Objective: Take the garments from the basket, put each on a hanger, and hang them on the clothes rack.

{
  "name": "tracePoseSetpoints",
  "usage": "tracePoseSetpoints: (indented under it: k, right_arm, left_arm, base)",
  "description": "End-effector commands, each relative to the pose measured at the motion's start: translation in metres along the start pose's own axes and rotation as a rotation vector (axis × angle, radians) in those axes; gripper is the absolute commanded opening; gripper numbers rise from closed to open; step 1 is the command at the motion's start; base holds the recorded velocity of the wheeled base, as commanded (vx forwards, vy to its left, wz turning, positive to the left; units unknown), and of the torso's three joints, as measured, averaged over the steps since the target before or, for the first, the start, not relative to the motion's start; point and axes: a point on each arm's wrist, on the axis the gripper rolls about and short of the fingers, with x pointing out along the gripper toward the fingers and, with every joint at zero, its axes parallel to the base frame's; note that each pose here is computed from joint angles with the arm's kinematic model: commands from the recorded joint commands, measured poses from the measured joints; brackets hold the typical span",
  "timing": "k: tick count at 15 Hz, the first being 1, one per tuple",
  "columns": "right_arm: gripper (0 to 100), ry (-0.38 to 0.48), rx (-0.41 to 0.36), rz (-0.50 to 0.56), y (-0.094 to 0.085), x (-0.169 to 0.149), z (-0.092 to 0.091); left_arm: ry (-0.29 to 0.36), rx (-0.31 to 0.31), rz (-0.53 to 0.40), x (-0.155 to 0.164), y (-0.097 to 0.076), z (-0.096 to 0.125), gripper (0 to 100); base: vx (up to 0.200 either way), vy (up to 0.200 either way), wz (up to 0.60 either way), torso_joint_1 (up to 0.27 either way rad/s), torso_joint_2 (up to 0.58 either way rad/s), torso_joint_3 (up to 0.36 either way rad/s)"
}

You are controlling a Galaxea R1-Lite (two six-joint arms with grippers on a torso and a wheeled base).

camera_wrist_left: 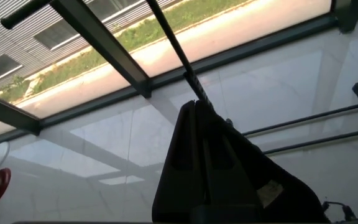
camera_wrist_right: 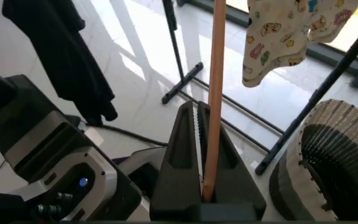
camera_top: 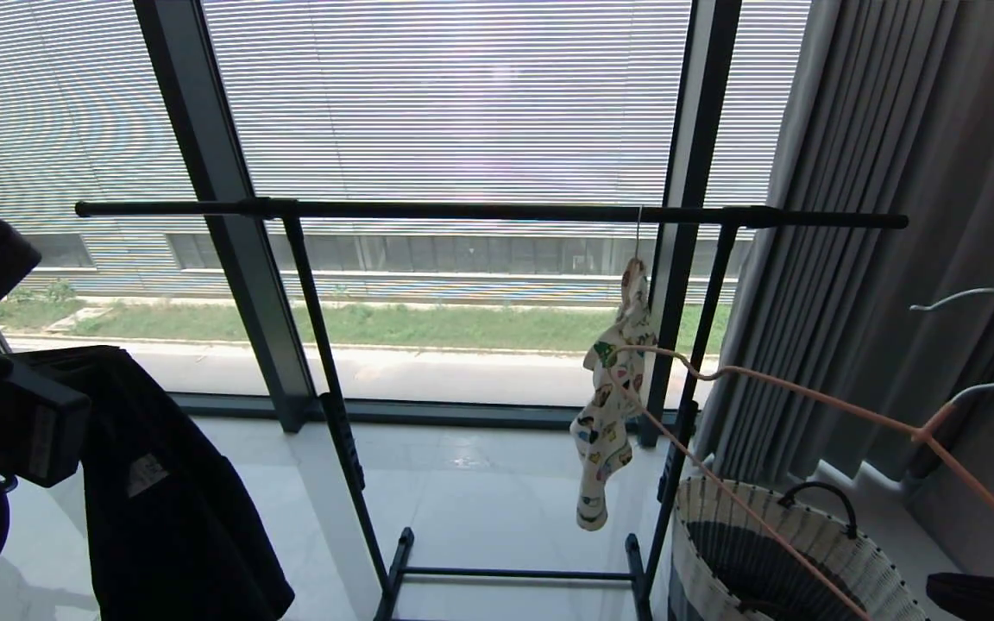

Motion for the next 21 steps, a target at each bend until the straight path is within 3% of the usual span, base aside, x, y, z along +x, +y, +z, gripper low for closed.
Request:
tracePoseSetpoints:
  k: [1, 3, 6, 10, 14, 17, 21]
  right_arm:
    - [0, 0.083, -0.049, 0.143, -0.001, 0.027, 0.006]
    - [0, 0.119, -0.123, 0.263, -0.005, 0.052, 0.01]
    - [0, 0.133, -0.206, 0.32, -0.009, 0.083, 0.014]
    - [0, 0.121, -0.248, 0.407, 0.004, 0.109, 0.03]
    - [0, 0.128, -0.249, 0.418, 0.006, 0.12, 0.035]
    - [0, 0.084, -0.242, 0.411, 0.002, 0.143, 0.039]
    - [0, 0.055, -0.211, 0.413, 0.002, 0.151, 0.046]
  left_arm:
    - [-0.003, -0.041, -0.087, 0.013, -0.017, 0.007, 0]
    - [0.031, -0.126, -0.043, 0.042, -0.034, 0.019, 0]
    - [0.063, -0.272, 0.04, 0.084, -0.059, 0.043, 0]
    - [0.099, -0.259, 0.034, 0.109, -0.077, 0.049, 0]
    - [0.077, -0.261, 0.02, 0.108, -0.081, 0.051, 0]
    - [0.06, -0.261, 0.009, 0.104, -0.083, 0.054, 0]
    - [0.031, -0.265, -0.006, 0.1, -0.085, 0.059, 0]
  base:
    - [0.0, 0.0, 0.0, 0.0, 0.0, 0.0]
    - [0.0, 0.0, 0.0, 0.0, 0.0, 0.0]
    - [0.0, 0.0, 0.0, 0.0, 0.0, 0.0]
    - [0.0, 0.0, 0.0, 0.0, 0.0, 0.0]
    - [0.0, 0.0, 0.0, 0.0, 0.0, 0.0]
    - [0.0, 0.0, 0.0, 0.0, 0.0, 0.0]
    - [0.0, 0.0, 0.0, 0.0, 0.0, 0.0]
